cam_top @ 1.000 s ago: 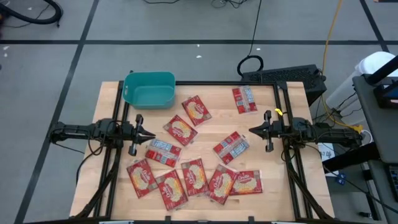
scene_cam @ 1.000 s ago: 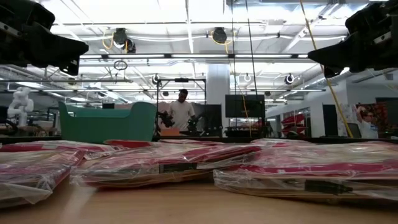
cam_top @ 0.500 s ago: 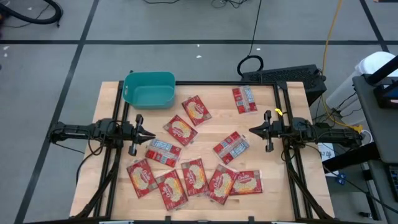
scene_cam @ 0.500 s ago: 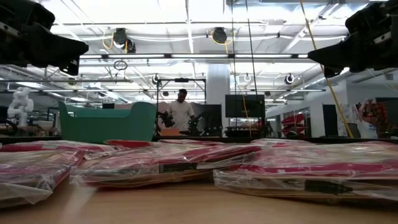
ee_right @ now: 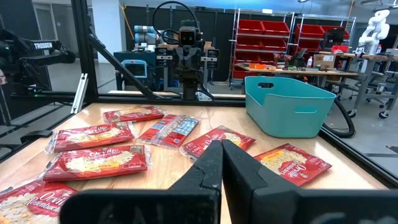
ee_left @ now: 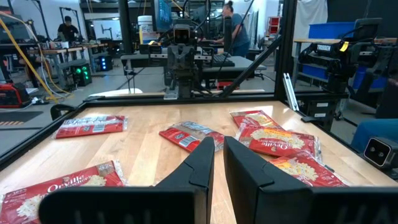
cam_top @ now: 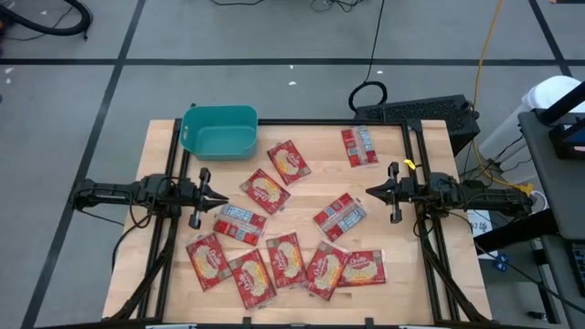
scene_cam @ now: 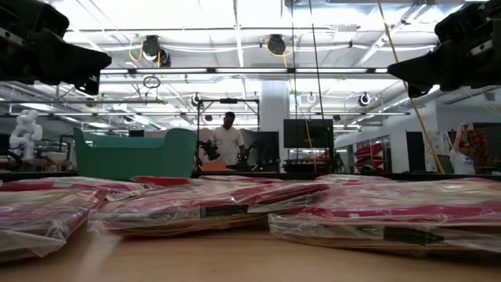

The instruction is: Sort popcorn bags into baskets

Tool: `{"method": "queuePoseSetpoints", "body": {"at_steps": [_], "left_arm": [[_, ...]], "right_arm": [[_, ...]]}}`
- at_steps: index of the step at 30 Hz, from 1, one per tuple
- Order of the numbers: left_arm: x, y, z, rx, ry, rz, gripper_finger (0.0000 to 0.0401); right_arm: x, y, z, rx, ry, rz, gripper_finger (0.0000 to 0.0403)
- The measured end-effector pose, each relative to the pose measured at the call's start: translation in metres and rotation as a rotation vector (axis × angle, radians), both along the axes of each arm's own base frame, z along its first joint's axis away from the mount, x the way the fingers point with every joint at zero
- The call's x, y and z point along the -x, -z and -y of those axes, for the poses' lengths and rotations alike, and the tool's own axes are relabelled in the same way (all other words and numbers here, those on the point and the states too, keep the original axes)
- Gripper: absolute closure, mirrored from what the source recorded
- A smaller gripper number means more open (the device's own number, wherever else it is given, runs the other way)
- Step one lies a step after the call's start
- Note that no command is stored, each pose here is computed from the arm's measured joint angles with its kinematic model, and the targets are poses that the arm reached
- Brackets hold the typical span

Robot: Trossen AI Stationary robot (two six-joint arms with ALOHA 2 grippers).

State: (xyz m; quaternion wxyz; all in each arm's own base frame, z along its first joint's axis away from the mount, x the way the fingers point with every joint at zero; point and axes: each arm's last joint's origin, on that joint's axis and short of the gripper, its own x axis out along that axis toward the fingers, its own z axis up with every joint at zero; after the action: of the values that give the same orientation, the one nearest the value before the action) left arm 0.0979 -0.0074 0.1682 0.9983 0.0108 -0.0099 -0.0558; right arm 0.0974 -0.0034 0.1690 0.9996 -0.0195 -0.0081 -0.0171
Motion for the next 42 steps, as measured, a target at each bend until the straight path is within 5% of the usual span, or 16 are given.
{"method": "queuePoseSetpoints", "body": {"at_steps": [42], "left_arm": [[0.0000,-0.0007,-0.0003,-0.053,-0.010,0.013,0.0359]], "right_arm": [[0.0000,-0.0015,0.0000,0.000,0.001,0.016,0.0403]]}}
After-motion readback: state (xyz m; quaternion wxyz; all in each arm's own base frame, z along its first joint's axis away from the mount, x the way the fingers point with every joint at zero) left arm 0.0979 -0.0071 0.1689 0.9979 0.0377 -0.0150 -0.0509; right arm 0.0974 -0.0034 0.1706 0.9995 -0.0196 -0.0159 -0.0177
